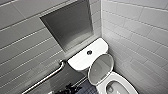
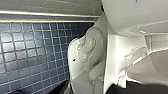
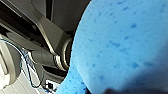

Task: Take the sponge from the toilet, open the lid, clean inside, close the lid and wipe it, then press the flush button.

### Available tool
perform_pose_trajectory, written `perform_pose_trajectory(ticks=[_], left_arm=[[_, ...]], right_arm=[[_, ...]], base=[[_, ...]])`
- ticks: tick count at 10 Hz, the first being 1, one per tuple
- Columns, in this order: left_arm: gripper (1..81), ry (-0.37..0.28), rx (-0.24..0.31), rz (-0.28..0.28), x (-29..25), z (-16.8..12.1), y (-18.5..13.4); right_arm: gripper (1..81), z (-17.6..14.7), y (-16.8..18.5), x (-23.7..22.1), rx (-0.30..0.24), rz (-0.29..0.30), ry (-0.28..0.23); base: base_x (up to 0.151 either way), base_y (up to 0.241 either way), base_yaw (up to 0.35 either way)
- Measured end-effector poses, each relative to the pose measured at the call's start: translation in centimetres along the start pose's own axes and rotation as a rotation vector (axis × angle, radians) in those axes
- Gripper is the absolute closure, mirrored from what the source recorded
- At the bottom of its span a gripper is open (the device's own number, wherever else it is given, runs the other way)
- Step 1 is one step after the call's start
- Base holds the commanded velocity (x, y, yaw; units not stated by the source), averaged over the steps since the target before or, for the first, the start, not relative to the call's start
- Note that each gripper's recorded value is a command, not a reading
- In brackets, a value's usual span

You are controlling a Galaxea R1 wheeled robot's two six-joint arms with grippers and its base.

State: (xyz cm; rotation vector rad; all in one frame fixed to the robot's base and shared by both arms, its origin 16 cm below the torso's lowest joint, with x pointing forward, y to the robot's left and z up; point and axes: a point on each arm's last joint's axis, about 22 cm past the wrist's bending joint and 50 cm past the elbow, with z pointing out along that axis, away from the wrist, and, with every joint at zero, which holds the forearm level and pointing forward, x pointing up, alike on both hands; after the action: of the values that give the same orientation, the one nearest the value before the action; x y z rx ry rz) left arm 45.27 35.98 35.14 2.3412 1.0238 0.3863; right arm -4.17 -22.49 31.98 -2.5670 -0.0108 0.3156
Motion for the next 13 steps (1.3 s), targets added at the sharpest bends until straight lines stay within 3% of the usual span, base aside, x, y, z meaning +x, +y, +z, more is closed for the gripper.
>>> perform_pose_trajectory(ticks=[4, 7, 11, 13], left_arm=[[1.0, 0.034, -0.048, 0.009, 2.1, 2.8, 5.9], [1.0, 0.07, -0.058, -0.061, 4.5, 2.8, 7.4], [1.0, 0.032, -0.101, -0.066, 2.1, 5.0, 10.5], [1.0, 0.038, -0.09, -0.062, 2.5, 4.5, 9.8]], right_arm=[[81.1, 0.3, -0.1, 0.3, -0.001, -0.002, 0.002], [81.1, 0.3, -0.1, 0.3, -0.002, 0.0, 0.001], [81.1, 1.5, -1.3, 0.4, 0.003, 0.001, -0.013], [81.1, 1.6, -1.0, 0.2, -0.011, -0.007, -0.019]], base=[[0.0, 0.0, 0.0], [0.0, 0.0, 0.0], [0.0, 0.0, 0.0], [0.0, 0.0, 0.0]])
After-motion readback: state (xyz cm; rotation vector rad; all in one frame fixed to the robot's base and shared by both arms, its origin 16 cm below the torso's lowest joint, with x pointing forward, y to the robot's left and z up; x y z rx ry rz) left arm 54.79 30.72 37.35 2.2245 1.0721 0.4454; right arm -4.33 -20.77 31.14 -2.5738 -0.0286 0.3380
